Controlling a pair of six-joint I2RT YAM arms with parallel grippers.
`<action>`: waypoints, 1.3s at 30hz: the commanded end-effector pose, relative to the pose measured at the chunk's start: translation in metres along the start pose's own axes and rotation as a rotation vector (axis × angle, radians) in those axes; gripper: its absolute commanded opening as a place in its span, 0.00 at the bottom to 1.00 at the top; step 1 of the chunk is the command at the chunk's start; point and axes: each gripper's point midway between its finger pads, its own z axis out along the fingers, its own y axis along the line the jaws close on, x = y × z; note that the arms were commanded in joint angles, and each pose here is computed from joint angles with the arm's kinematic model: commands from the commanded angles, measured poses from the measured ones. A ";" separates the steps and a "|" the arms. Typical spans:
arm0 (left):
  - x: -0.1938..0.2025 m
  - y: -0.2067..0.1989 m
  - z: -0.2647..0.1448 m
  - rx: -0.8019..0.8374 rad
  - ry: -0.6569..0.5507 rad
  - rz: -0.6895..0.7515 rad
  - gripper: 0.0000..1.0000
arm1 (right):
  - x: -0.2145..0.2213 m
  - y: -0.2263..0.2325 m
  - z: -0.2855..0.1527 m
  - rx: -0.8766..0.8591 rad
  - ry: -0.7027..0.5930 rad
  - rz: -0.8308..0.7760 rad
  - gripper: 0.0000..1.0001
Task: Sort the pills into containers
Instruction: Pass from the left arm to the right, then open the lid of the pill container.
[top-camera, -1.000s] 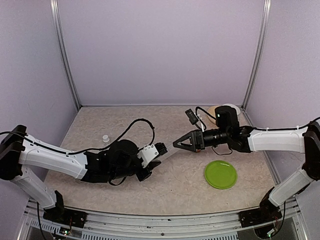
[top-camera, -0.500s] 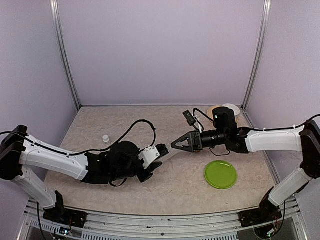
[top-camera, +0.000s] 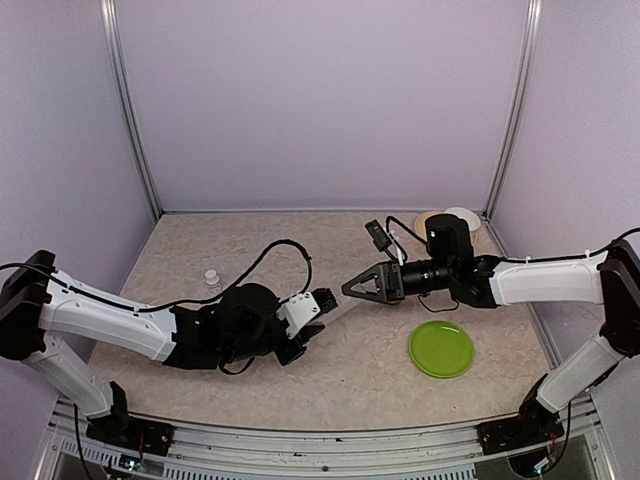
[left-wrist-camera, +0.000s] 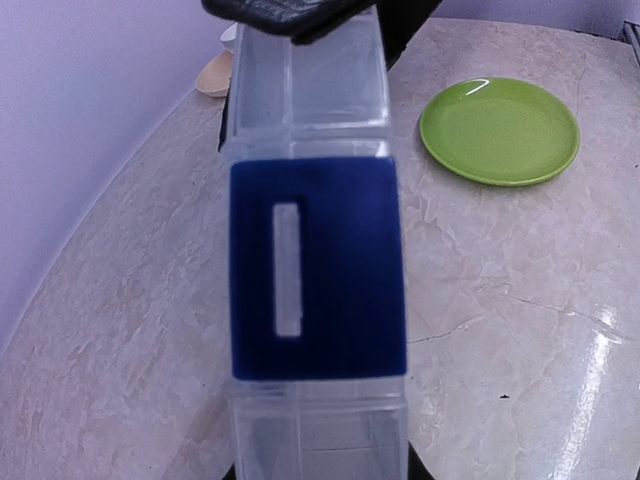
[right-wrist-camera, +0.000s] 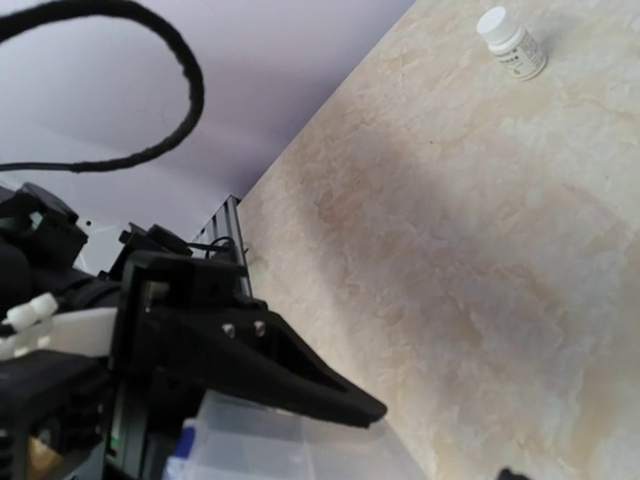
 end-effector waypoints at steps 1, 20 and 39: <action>-0.009 -0.002 0.000 -0.005 -0.038 -0.014 0.23 | 0.001 0.001 0.001 0.002 -0.011 -0.007 0.69; -0.034 0.012 -0.021 -0.056 -0.114 -0.026 0.75 | -0.003 -0.028 -0.006 0.212 0.002 -0.042 0.66; -0.047 0.008 0.004 -0.097 -0.084 0.126 0.49 | -0.004 -0.027 0.001 0.259 0.019 -0.047 0.64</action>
